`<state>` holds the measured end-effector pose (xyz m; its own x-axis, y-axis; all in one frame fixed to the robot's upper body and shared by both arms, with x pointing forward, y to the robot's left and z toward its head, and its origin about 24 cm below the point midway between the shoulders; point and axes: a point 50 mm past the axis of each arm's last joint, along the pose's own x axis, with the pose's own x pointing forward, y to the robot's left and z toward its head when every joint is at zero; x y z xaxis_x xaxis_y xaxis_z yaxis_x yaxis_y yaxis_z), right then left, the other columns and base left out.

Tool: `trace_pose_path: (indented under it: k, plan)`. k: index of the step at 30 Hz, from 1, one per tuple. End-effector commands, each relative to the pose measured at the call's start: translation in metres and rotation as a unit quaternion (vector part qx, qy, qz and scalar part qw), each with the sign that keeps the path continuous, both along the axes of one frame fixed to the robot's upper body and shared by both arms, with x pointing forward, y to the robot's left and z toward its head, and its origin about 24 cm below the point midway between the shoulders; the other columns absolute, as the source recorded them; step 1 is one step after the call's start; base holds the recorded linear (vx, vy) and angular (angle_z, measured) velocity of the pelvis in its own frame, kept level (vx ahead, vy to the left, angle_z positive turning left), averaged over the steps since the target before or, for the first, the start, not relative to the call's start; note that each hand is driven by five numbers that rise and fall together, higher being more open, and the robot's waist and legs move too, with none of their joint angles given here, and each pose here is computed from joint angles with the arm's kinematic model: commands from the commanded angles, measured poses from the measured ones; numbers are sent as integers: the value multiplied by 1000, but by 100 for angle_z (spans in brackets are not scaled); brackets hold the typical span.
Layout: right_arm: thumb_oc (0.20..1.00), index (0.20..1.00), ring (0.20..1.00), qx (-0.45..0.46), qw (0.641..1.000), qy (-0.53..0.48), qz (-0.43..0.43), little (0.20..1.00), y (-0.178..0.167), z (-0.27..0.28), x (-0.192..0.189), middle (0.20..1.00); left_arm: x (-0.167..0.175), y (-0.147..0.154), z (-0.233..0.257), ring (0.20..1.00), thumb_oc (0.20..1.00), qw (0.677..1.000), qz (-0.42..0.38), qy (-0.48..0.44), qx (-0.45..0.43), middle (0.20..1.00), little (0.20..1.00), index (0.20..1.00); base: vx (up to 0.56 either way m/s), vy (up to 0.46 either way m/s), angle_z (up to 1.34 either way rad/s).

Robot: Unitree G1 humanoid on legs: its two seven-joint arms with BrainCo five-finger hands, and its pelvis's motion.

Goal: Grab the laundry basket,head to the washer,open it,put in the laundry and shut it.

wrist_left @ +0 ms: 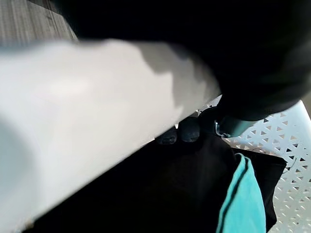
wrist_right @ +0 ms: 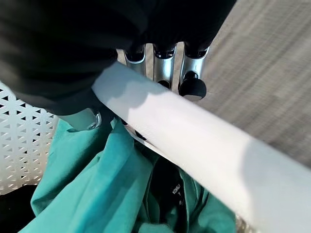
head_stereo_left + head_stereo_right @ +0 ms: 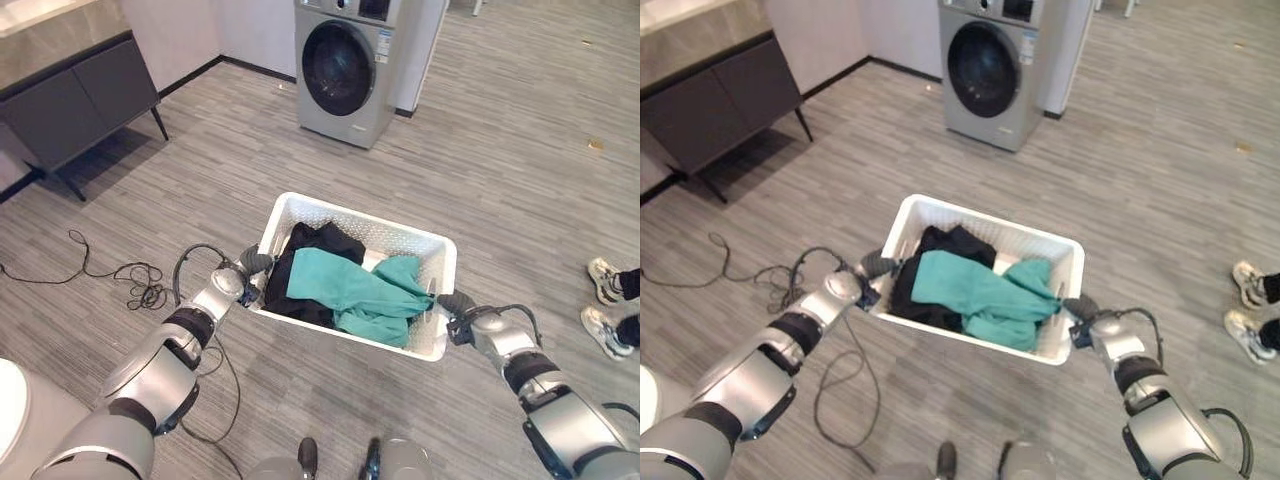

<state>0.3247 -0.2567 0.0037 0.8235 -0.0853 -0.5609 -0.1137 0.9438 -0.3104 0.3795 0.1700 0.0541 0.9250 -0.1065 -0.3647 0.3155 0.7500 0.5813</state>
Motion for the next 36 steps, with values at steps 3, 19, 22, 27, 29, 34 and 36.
trace_pose_path:
  k: [3,19,22,27,29,34,36]
  plan:
    - [200,200,200,74,987,-141,-18,200,-16,65,29,200,10,16,23,200,200,998,20,-53,10,200,200,200,577,-151,58]
    - [200,200,200,38,991,-124,-3,200,-16,67,32,200,11,30,29,200,200,997,49,-53,-4,200,200,200,446,-255,10]
    - [200,200,200,32,992,-125,4,200,-13,68,33,200,15,22,35,200,200,997,45,-62,-10,200,200,200,252,-40,-11]
    - [200,200,200,41,991,-126,13,200,-6,58,28,200,15,17,36,200,200,997,36,-71,-20,200,200,200,378,119,-20]
    - [200,200,200,44,990,-133,10,200,-4,58,29,200,14,18,35,200,200,997,36,-71,-23,200,200,200,387,154,-31]
    - [200,200,200,72,987,-146,15,200,10,56,32,200,10,16,30,200,200,996,37,-72,-47,200,200,200,455,267,-40]
    - [200,200,200,101,983,-151,4,200,12,52,29,200,8,17,27,200,200,996,36,-72,-49,200,200,200,344,290,-43]
